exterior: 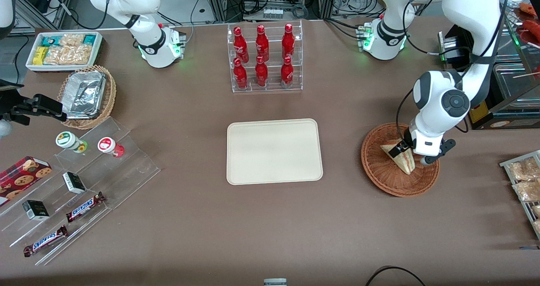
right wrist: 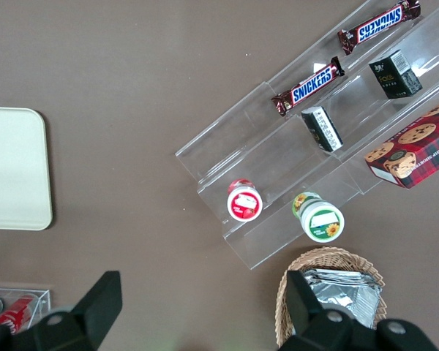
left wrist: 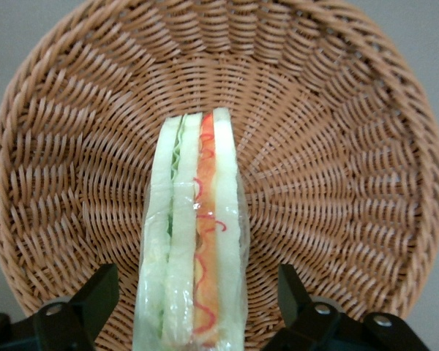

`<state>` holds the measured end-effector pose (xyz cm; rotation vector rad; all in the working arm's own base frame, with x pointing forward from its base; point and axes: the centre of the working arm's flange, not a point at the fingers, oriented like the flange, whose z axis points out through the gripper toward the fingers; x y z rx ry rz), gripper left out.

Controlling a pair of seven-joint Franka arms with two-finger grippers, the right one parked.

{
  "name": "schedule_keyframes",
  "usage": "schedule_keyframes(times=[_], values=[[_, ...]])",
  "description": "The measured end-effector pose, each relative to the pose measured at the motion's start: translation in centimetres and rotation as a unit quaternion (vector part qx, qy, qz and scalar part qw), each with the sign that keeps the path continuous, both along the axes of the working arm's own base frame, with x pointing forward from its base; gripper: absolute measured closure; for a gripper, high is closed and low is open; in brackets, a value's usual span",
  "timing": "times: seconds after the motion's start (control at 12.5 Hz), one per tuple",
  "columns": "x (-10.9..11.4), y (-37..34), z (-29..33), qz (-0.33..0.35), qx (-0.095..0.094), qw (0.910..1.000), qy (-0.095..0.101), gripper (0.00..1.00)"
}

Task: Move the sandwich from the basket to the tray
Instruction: 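Close the left gripper on the sandwich and lift it, then carry the sandwich with the left gripper over the cream tray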

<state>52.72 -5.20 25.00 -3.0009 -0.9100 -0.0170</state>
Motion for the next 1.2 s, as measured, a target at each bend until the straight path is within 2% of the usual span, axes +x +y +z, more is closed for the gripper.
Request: schedule_keyframes(times=[0.08, 0.32, 0.48, 0.72, 0.88, 0.96, 1.2], values=[[-0.2, 0.0, -0.4, 0.004, 0.0, 1.0, 0.003, 0.07], [-0.3, 0.0, -0.1, 0.008, 0.001, 0.9999, 0.009, 0.44], [-0.4, -0.1, 1.4, 0.002, 0.003, 0.9997, 0.025, 0.63], [0.4, -1.0, 5.6, -0.039, 0.005, 0.9981, 0.048, 0.72], [1.3, -3.3, 8.2, -0.076, 0.003, 0.9956, 0.056, 0.82], [1.5, -5.3, 9.1, -0.094, 0.002, 0.9938, 0.058, 0.84], [1.5, -12.0, 10.3, -0.151, -0.006, 0.9873, 0.05, 0.84]])
